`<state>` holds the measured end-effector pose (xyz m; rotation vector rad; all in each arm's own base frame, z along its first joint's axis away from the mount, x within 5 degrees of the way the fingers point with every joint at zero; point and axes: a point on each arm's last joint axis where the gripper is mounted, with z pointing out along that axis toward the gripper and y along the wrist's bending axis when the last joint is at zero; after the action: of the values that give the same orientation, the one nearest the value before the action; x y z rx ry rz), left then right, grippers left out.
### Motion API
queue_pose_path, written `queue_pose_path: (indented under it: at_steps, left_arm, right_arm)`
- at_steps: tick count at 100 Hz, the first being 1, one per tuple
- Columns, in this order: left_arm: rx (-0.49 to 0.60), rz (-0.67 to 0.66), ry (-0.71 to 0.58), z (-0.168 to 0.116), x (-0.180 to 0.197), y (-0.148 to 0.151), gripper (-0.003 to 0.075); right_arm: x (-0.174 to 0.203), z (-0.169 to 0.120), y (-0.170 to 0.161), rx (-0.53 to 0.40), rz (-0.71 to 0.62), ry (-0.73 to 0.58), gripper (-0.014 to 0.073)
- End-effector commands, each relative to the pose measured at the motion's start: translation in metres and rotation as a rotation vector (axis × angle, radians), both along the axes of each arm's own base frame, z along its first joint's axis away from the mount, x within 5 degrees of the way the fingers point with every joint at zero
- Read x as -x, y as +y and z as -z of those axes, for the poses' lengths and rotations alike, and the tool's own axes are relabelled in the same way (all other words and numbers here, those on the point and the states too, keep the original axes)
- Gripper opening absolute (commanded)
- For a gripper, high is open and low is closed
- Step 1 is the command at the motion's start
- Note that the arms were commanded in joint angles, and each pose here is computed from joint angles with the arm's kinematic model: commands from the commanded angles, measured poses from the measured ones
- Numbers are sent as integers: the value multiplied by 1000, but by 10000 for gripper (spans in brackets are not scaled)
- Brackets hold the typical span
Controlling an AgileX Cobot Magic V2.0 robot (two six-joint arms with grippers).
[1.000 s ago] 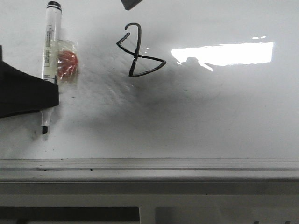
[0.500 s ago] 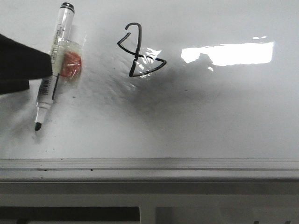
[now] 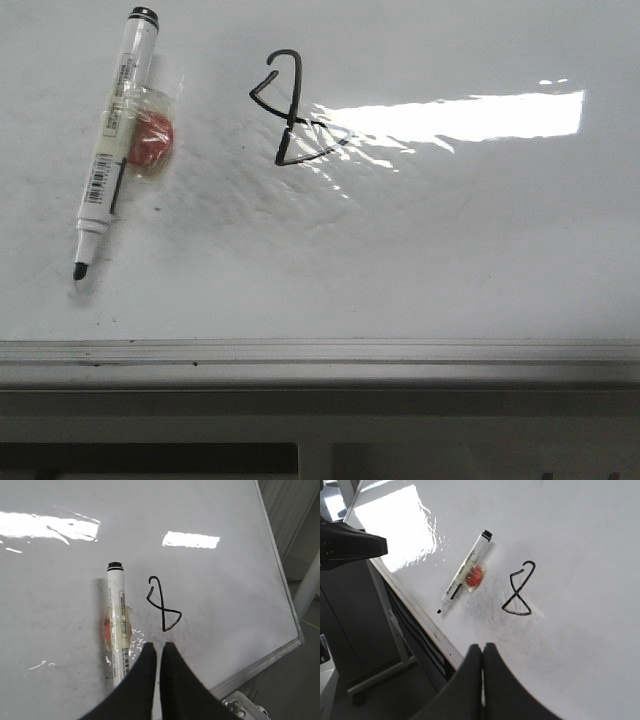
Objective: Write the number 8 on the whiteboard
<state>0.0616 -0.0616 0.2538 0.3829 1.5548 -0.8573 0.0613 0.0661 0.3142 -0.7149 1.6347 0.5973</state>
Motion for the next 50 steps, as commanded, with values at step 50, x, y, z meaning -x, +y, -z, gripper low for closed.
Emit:
queue_pose_path:
  at_steps: [50]
  left_arm:
    - [147, -1, -172, 2, 25, 24, -20]
  right_arm:
    - [32, 48, -37, -147, -7, -163, -69]
